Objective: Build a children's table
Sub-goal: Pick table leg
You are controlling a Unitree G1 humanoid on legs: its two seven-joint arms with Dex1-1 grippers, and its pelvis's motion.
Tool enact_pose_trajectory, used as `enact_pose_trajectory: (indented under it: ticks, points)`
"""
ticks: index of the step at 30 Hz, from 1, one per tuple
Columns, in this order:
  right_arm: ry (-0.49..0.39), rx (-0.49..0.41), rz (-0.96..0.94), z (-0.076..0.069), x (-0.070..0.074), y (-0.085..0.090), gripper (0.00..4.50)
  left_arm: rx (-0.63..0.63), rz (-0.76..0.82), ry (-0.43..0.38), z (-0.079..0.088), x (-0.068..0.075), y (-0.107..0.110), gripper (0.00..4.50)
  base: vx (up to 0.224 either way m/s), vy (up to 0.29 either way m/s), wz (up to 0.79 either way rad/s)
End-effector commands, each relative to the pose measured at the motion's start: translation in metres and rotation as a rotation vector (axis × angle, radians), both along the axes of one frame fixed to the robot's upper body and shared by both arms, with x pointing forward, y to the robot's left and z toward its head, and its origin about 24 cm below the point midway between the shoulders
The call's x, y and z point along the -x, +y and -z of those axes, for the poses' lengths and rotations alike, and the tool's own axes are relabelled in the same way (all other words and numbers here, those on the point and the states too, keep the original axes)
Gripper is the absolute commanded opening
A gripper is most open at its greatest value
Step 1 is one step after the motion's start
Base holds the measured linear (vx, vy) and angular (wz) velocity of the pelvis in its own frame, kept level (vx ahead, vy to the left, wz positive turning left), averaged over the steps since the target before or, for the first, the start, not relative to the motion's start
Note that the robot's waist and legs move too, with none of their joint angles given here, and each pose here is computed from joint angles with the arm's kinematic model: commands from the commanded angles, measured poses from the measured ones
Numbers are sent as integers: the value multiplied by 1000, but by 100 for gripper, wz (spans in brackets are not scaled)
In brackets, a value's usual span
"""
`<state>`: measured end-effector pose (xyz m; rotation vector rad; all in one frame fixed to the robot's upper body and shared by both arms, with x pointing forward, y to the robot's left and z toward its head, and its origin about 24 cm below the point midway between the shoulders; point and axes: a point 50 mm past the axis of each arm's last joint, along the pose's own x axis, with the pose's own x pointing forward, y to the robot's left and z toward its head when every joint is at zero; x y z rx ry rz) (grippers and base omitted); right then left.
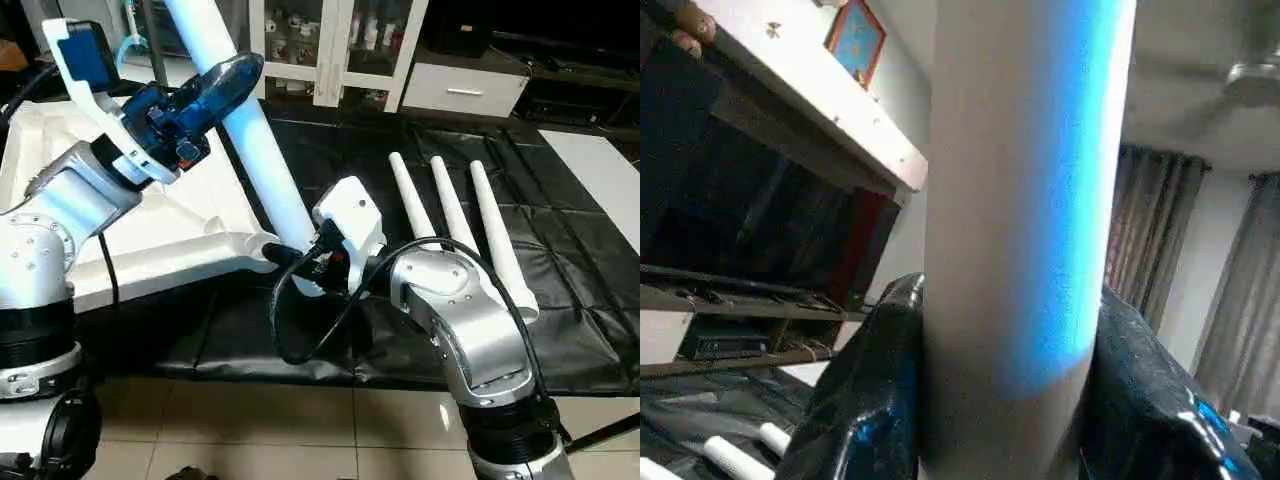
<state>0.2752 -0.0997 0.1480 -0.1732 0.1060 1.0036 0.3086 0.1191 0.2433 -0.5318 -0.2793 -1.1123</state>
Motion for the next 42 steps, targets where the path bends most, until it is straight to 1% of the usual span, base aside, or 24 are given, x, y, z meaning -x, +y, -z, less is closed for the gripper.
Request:
enact_pose_trajectory:
  ticks: [1,3,4,5,6,7,8,9,10,11,12,13,14,15,16,19,23,28,32,35,37,42]
  points:
    - [-52,8,84,-8,-9,-5,263,-5,-43,-5,-5,-4,0,172,0,0,0]
    - [-58,2,102,-9,-11,-5,263,-6,-49,-3,-5,-5,0,172,0,0,0]
    - [-66,0,110,-9,-13,-6,272,-7,-53,-1,-5,-5,0,172,0,0,0]
    - [-109,-8,154,-14,-17,-7,288,-12,-107,11,-5,-9,0,172,0,0,0]
    - [-128,-8,163,-16,-18,-7,301,-12,-120,14,-5,-10,0,172,0,0,0]
    - [-159,-2,176,-19,-19,-6,311,-5,-185,21,-6,-15,1,172,0,0,0]
    - [-200,8,194,-22,-20,-5,311,22,-280,43,-8,-22,4,172,0,0,0]
    - [-221,8,206,-23,-20,-2,319,51,-393,68,-10,-30,9,172,0,0,0]
    - [-229,7,212,-24,-20,-1,344,67,-450,82,-10,-34,12,172,0,0,0]
    - [-266,21,235,-25,-20,2,344,92,-537,127,-9,-40,17,172,0,0,0]
    - [-314,48,262,-25,-20,7,349,101,-628,173,-7,-46,22,172,0,0,0]
    - [-344,66,277,-24,-21,9,353,102,-671,195,-5,-49,24,172,0,0,0]
    - [-398,113,288,-24,-20,14,362,110,-690,230,-3,-50,24,172,0,0,0]
    - [-408,123,289,-23,-20,15,375,112,-691,235,-3,-50,24,172,0,0,0]
    - [-441,157,275,-20,-17,22,383,130,-691,260,-3,-50,22,172,0,0,0]
    - [-437,186,234,-12,-11,33,386,147,-691,258,-8,-49,19,172,0,0,0]
    - [-478,233,217,-5,-7,41,386,174,-725,270,-12,-52,17,172,0,0,0]
    - [-506,253,213,-1,-5,44,386,182,-735,282,-13,-53,16,172,0,0,0]
    - [-539,265,239,-3,-7,44,386,178,-727,278,-14,-52,15,172,0,0,0]
    - [-581,253,301,-11,-14,40,386,171,-711,274,-15,-51,12,172,0,0,0]
    - [-593,254,330,-14,-18,38,386,171,-709,273,-15,-50,12,172,0,0,0]
    - [-606,277,361,-14,-25,34,386,168,-683,266,-17,-48,7,172,0,0,0]
